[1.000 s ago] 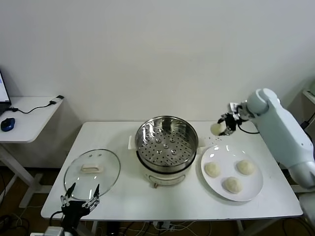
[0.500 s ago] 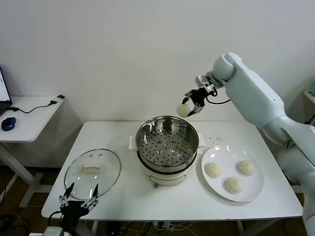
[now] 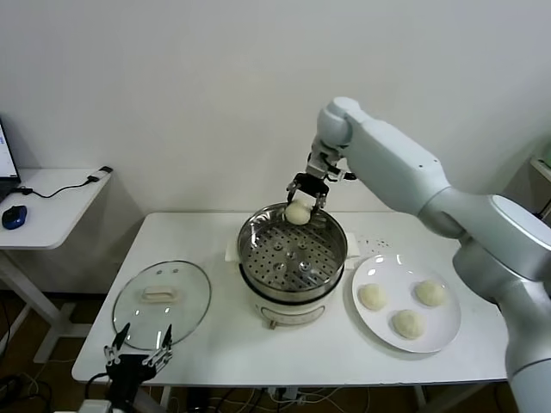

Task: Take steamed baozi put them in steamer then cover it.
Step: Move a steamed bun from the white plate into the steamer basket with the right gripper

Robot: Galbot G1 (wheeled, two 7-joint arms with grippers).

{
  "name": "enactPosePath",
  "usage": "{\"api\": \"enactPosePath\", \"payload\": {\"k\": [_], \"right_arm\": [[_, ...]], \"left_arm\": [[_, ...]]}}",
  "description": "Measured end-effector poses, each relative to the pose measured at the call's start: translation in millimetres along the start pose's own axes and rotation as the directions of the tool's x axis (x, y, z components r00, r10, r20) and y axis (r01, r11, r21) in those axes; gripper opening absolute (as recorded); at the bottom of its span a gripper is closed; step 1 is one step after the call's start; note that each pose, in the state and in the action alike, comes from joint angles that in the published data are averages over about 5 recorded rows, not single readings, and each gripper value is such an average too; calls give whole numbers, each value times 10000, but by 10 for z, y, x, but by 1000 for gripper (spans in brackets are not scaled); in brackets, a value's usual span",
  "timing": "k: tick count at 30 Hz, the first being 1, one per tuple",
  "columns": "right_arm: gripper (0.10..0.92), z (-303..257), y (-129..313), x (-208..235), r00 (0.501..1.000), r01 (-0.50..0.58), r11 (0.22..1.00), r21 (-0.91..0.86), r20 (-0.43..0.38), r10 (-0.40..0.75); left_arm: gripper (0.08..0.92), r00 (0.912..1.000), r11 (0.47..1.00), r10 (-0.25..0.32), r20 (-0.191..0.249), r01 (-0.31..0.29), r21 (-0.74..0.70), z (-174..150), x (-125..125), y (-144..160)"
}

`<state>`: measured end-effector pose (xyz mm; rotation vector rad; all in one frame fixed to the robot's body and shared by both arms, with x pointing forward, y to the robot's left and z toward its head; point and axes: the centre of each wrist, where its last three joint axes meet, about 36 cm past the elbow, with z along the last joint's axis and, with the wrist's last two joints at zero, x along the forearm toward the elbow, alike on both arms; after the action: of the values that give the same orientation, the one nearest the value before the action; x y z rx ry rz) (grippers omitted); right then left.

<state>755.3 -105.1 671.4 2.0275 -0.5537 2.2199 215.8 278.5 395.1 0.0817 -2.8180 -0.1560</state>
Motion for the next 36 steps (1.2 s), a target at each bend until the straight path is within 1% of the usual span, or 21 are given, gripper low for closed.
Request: {"api": "enactPosePath", "payload": {"k": [7, 12, 24, 33, 36], "right_arm": [[636, -36, -53, -164, 9999, 105, 9976, 678, -46, -102], [636, -80, -91, -320, 10000, 52, 9954, 956, -74, -45], [636, -88, 17, -729, 9995, -77, 9975, 700, -315, 99], [638, -103, 24, -868, 9986, -354, 9973, 647, -363, 378], [683, -101, 38, -879, 9984, -395, 9972, 642, -380, 420]], "left_arm": [[823, 9999, 10000, -76, 85, 76, 20, -30, -4, 9], [823, 9999, 10000, -80, 65, 79, 42, -10, -15, 4], [823, 10000, 9999, -63, 7, 63, 148, 33, -50, -17], [823, 10000, 9998, -18, -12, 18, 183, 48, -66, -29], [823, 10000, 9998, -7, -28, 8, 194, 54, -66, -34]]}}
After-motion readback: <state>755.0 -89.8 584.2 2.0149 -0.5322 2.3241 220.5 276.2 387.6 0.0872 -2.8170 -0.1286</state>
